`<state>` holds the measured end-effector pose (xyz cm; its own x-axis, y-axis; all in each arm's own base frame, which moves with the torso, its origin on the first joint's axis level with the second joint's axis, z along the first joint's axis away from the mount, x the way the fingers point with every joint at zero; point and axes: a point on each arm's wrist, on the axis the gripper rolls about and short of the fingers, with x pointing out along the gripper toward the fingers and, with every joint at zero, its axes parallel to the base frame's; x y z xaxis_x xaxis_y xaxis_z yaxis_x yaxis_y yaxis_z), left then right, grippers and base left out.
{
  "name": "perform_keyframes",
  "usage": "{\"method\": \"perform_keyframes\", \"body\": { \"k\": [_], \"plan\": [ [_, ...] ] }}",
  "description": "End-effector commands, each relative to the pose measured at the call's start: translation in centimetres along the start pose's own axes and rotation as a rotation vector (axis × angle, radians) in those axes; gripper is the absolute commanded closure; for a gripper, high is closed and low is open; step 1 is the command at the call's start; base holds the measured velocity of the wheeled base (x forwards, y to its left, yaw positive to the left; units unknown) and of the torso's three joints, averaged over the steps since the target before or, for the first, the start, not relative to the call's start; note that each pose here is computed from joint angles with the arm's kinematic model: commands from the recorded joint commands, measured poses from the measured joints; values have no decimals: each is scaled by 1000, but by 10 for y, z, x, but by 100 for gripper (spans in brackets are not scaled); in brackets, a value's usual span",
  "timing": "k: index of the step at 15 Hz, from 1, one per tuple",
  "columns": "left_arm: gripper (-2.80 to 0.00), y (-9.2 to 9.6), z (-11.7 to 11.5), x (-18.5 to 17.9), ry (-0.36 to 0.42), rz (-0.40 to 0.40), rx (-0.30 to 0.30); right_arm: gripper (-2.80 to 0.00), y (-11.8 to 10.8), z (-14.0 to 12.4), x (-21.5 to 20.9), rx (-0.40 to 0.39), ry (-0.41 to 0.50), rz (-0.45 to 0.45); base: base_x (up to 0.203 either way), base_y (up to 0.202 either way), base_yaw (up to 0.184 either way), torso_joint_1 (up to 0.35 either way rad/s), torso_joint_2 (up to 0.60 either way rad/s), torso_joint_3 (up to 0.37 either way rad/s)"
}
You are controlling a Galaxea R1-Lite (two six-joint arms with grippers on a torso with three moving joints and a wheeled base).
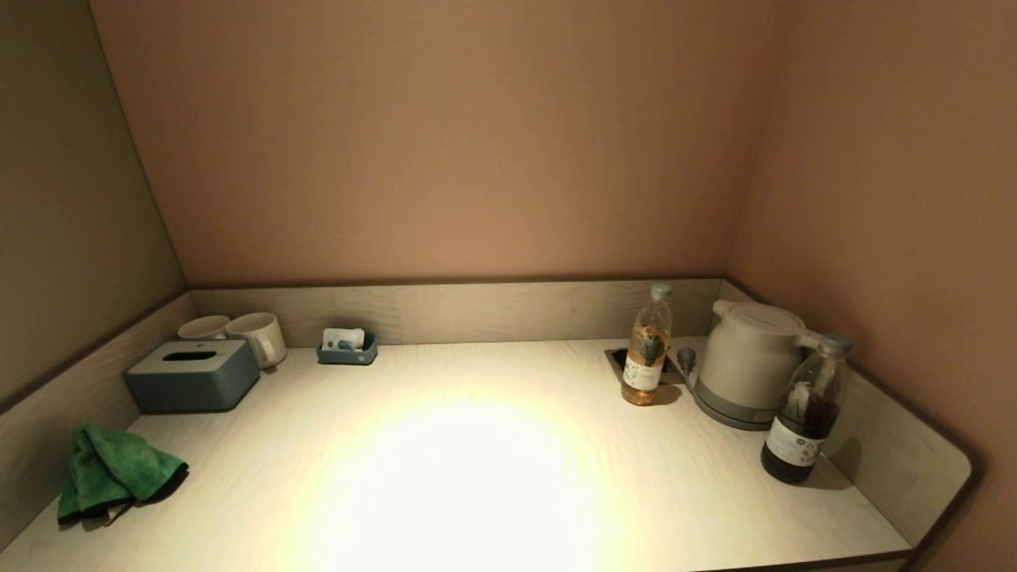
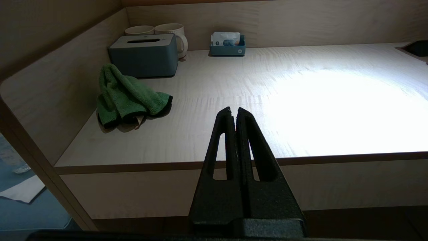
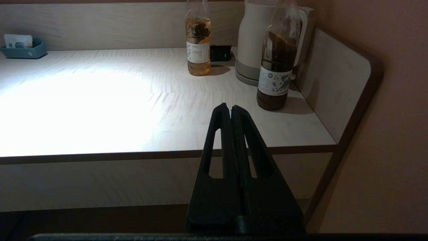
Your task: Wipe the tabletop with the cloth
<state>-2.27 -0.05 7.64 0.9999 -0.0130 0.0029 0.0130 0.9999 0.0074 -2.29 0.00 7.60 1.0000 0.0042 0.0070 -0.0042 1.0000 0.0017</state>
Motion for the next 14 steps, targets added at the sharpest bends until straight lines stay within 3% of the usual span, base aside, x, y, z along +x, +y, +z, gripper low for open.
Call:
{"method": "perform_keyframes", "body": {
  "k": [1,14],
  "plan": [
    [0,0,0,0,-2,1,-1,0,0,0,0,0,1,0,0,0,0,0,0,0],
    [0,0,0,0,-2,1,-1,0,0,0,0,0,1,-1,0,0,0,0,0,0]
  ]
}}
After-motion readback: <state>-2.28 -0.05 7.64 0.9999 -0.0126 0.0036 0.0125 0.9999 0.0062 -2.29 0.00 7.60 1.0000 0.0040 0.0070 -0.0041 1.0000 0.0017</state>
